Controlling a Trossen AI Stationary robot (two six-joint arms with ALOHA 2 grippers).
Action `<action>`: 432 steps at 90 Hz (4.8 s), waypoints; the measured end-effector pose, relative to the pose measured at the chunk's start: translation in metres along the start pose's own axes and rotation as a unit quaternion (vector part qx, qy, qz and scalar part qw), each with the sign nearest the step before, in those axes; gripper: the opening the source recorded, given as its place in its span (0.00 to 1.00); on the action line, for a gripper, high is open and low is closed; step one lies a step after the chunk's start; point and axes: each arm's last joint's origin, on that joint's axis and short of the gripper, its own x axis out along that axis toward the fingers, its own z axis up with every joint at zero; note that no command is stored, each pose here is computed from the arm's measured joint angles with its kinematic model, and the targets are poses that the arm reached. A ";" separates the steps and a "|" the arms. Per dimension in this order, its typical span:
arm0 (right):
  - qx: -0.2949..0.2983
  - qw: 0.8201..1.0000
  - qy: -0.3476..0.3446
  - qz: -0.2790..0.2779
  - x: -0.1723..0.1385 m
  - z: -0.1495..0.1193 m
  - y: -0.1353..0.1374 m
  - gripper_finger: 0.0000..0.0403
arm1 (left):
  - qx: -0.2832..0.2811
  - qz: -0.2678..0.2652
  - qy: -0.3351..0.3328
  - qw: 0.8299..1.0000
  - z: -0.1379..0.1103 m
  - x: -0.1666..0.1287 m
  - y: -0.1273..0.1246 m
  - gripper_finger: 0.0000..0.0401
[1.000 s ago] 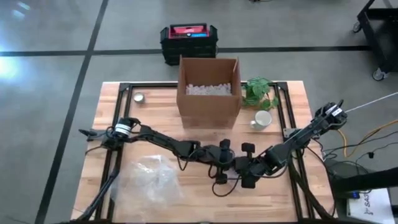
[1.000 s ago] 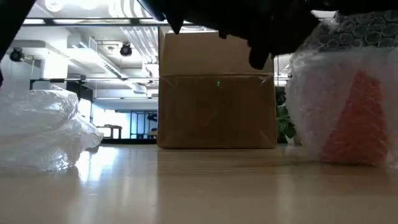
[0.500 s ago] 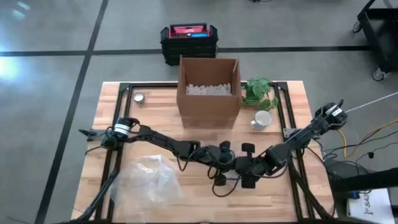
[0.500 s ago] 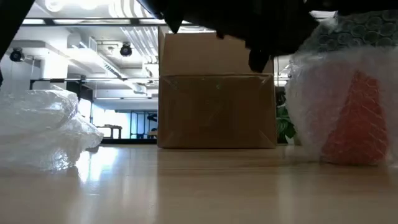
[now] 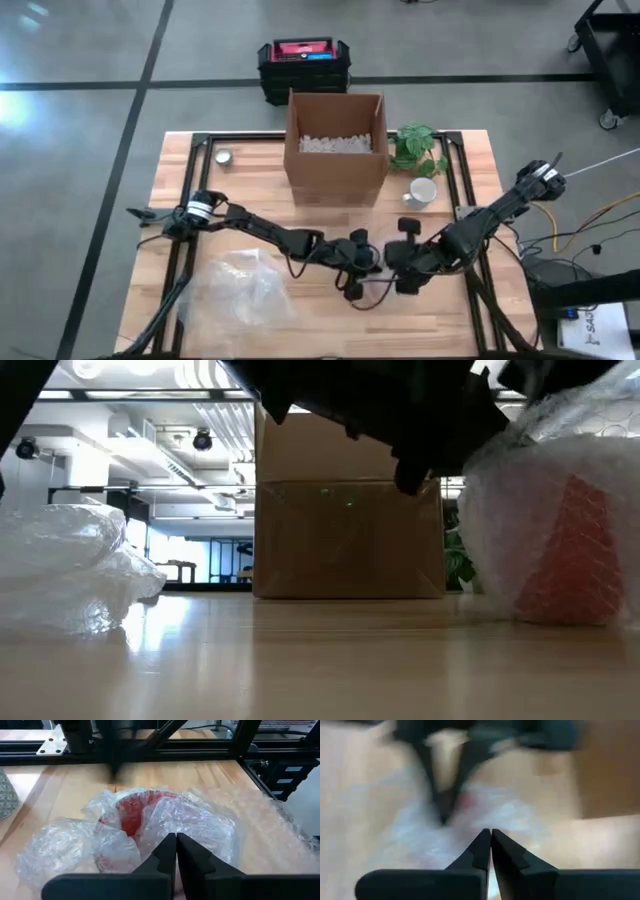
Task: Wrap mug
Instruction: Wrap the orange mug with the right transparent bubble wrap
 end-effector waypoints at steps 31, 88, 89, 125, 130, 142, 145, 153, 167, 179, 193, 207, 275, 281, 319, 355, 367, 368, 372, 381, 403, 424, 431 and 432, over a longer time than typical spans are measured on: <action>-0.019 0.998 0.014 0.063 0.039 -0.016 0.008 0.00 | 0.000 0.001 -0.001 1.000 0.000 0.000 0.000 0.00; 0.017 0.991 0.034 0.132 0.044 -0.029 0.014 0.00 | 0.000 0.002 0.000 1.000 0.000 0.000 0.000 0.00; 0.016 0.990 0.036 0.133 0.041 -0.027 0.013 0.00 | 0.000 0.002 0.000 1.000 0.000 0.000 0.000 0.00; 0.013 0.994 0.030 0.101 0.025 -0.012 0.006 0.00 | 0.000 0.002 0.002 1.000 0.000 0.000 0.001 0.00; 0.012 0.993 0.052 0.107 0.041 -0.021 0.011 0.00 | 0.000 0.002 0.002 1.000 0.000 0.000 0.001 0.00; 0.023 0.994 0.069 0.084 0.067 -0.033 0.018 0.00 | -0.002 0.003 -0.001 1.000 0.001 -0.001 0.001 0.00; 0.022 0.994 0.074 0.078 0.072 -0.035 0.019 0.00 | -0.004 0.003 -0.002 1.000 0.001 -0.001 0.001 0.00; 0.008 0.994 0.086 0.065 0.083 -0.037 0.023 0.00 | -0.004 0.006 -0.003 1.000 0.005 -0.004 0.001 0.00; -0.001 0.994 0.086 0.072 0.080 -0.031 0.026 0.00 | -0.002 0.002 0.015 1.000 0.024 -0.026 -0.002 0.00; -0.009 0.994 0.069 0.084 0.071 -0.021 0.027 0.00 | 0.004 0.001 0.054 0.999 0.040 -0.054 -0.009 0.00; -0.019 0.995 0.061 0.081 0.071 -0.019 0.026 0.00 | 0.008 0.040 0.142 0.989 0.022 -0.066 -0.019 0.00; -0.018 0.995 0.061 0.072 0.074 -0.021 0.026 0.00 | -0.016 -0.020 0.130 0.991 -0.008 -0.061 -0.027 0.00; -0.031 0.995 0.061 0.070 0.075 -0.021 0.026 0.00 | -0.027 -0.042 0.104 0.993 -0.011 -0.064 -0.020 0.00; -0.032 0.995 0.059 0.071 0.075 -0.020 0.026 0.00 | -0.027 -0.042 0.111 0.993 -0.026 -0.051 -0.018 0.00; -0.029 0.996 0.059 0.066 0.076 -0.020 0.025 0.00 | 0.011 -0.019 0.028 0.999 0.006 -0.014 -0.014 0.00; -0.032 0.994 0.083 0.058 0.061 -0.012 0.022 0.00 | 0.001 -0.002 0.030 1.000 0.000 -0.013 -0.007 0.00; -0.035 0.989 0.111 0.086 0.032 0.002 0.015 0.00 | 0.001 0.005 0.038 0.999 -0.004 -0.013 -0.006 0.00; -0.036 0.989 0.113 0.087 0.031 0.003 0.015 0.00 | 0.001 0.005 0.038 0.999 -0.003 -0.013 -0.006 0.00; -0.040 0.989 0.115 0.089 0.025 0.006 0.014 0.00 | 0.002 0.004 0.038 0.999 -0.004 -0.013 -0.006 0.00; -0.043 0.990 0.095 0.100 0.013 0.018 0.013 0.00 | 0.003 0.004 0.041 0.999 -0.004 -0.014 -0.006 0.00; -0.053 0.991 0.050 0.117 0.011 0.028 0.017 0.00 | 0.003 0.000 0.046 0.999 -0.005 -0.014 -0.006 0.00; -0.027 0.990 0.082 0.111 0.049 0.000 0.015 0.00 | 0.003 0.000 0.052 0.999 -0.007 -0.014 -0.006 0.00; -0.009 0.990 0.092 0.104 0.060 -0.011 0.013 0.00 | 0.003 0.000 0.053 0.999 -0.006 -0.015 -0.006 0.00; -0.007 0.990 0.092 0.104 0.062 -0.012 0.013 0.00 | 0.003 0.000 0.053 0.999 -0.006 -0.015 -0.006 0.00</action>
